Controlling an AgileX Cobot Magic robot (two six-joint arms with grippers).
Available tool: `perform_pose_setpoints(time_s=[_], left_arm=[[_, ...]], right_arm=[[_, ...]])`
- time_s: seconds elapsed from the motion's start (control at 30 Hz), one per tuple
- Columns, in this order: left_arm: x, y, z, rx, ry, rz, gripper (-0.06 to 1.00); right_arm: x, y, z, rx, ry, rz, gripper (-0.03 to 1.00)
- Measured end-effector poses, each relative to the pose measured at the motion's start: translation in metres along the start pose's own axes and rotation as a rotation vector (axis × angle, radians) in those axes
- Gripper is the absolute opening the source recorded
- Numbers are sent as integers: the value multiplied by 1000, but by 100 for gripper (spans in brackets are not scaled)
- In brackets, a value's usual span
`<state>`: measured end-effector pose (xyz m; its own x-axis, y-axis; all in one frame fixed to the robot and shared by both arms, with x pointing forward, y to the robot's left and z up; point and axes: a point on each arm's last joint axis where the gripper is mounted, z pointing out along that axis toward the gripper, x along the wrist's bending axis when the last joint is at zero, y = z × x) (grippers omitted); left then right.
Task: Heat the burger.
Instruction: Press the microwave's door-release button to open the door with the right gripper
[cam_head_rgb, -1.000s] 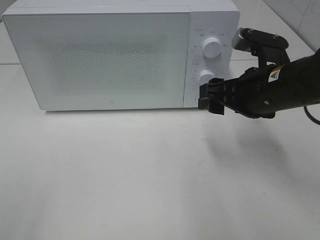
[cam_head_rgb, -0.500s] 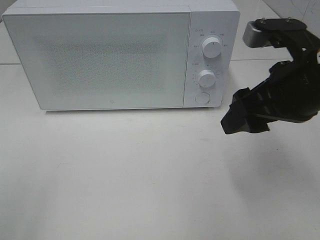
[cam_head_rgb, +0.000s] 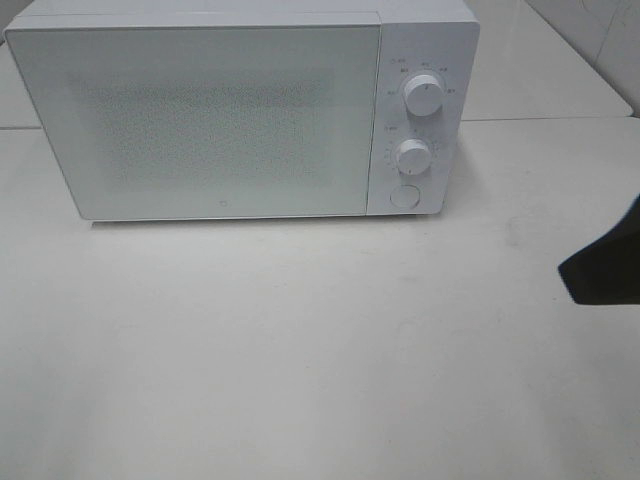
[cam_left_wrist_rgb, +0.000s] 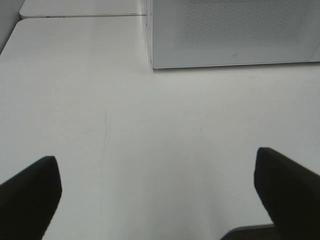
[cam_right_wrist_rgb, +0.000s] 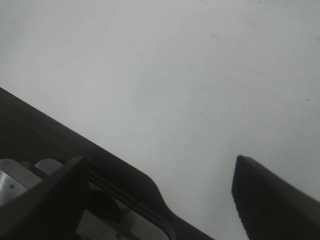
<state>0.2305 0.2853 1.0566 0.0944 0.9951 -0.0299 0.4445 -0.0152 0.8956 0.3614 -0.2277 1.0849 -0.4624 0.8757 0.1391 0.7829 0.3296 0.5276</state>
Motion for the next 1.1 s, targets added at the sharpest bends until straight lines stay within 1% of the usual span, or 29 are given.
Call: perform_pose_setpoints(time_s=[0.03, 0.1, 0.13, 0.17, 0.2, 0.23, 0.27, 0.3, 0.33, 0.37, 0.4, 0.47, 0.5, 0.57, 0.6, 0.67, 0.7, 0.73, 0.77, 0.8, 0.87, 0.9, 0.93, 1.1], left_arm=[[0, 0, 0, 0, 0, 0, 99], [0, 0, 0, 0, 0, 0, 99], [0, 0, 0, 0, 0, 0, 99], [0, 0, 0, 0, 0, 0, 99], [0, 0, 0, 0, 0, 0, 99], [0, 0, 0, 0, 0, 0, 99], [0, 0, 0, 0, 0, 0, 99], [0, 0, 0, 0, 0, 0, 99], [0, 0, 0, 0, 0, 0, 99], [0, 0, 0, 0, 0, 0, 99], [0, 0, 0, 0, 0, 0, 99], [0, 0, 0, 0, 0, 0, 99], [0, 0, 0, 0, 0, 0, 99], [0, 0, 0, 0, 0, 0, 99], [0, 0, 0, 0, 0, 0, 99], [0, 0, 0, 0, 0, 0, 99], [0, 0, 0, 0, 0, 0, 99], [0, 0, 0, 0, 0, 0, 99], [0, 0, 0, 0, 0, 0, 99], [0, 0, 0, 0, 0, 0, 99], [0, 0, 0, 0, 0, 0, 99], [0, 0, 0, 0, 0, 0, 99], [0, 0, 0, 0, 0, 0, 99], [0, 0, 0, 0, 0, 0, 99]], right_arm=[[0, 0, 0, 0, 0, 0, 76], [-3, -10, -18, -55, -20, 21, 76], [-3, -10, -18, -55, -20, 21, 76], [-4, -14, -25, -79, -33, 32, 76], [-8, -21, -35, -118, -66, 56, 76], [-8, -21, -35, -118, -66, 56, 76], [-9, -25, -41, -141, -84, 66, 76], [-10, -34, -51, -186, -116, 80, 76], [-10, -34, -51, -186, -116, 80, 76], [-9, -42, -60, -221, -145, 86, 76], [-9, -42, -60, -221, -145, 86, 76], [-6, -57, -71, -278, -174, 86, 76], [-6, -57, -71, -278, -174, 86, 76], [-4, -75, -73, -314, -197, 90, 76], [-4, -75, -73, -314, -197, 90, 76], [-3, -94, -72, -357, -236, 96, 76], [-3, -94, -72, -357, -236, 96, 76], [-2, -104, -69, -381, -260, 104, 76], [-2, -104, -69, -381, -260, 104, 76], [-2, -114, -68, -412, -283, 106, 76], [-1, -119, -67, -430, -295, 105, 76], [0, -128, -66, -466, -314, 102, 76], [1, -132, -64, -481, -323, 102, 76], [0, -145, -53, -502, -350, 114, 76]])
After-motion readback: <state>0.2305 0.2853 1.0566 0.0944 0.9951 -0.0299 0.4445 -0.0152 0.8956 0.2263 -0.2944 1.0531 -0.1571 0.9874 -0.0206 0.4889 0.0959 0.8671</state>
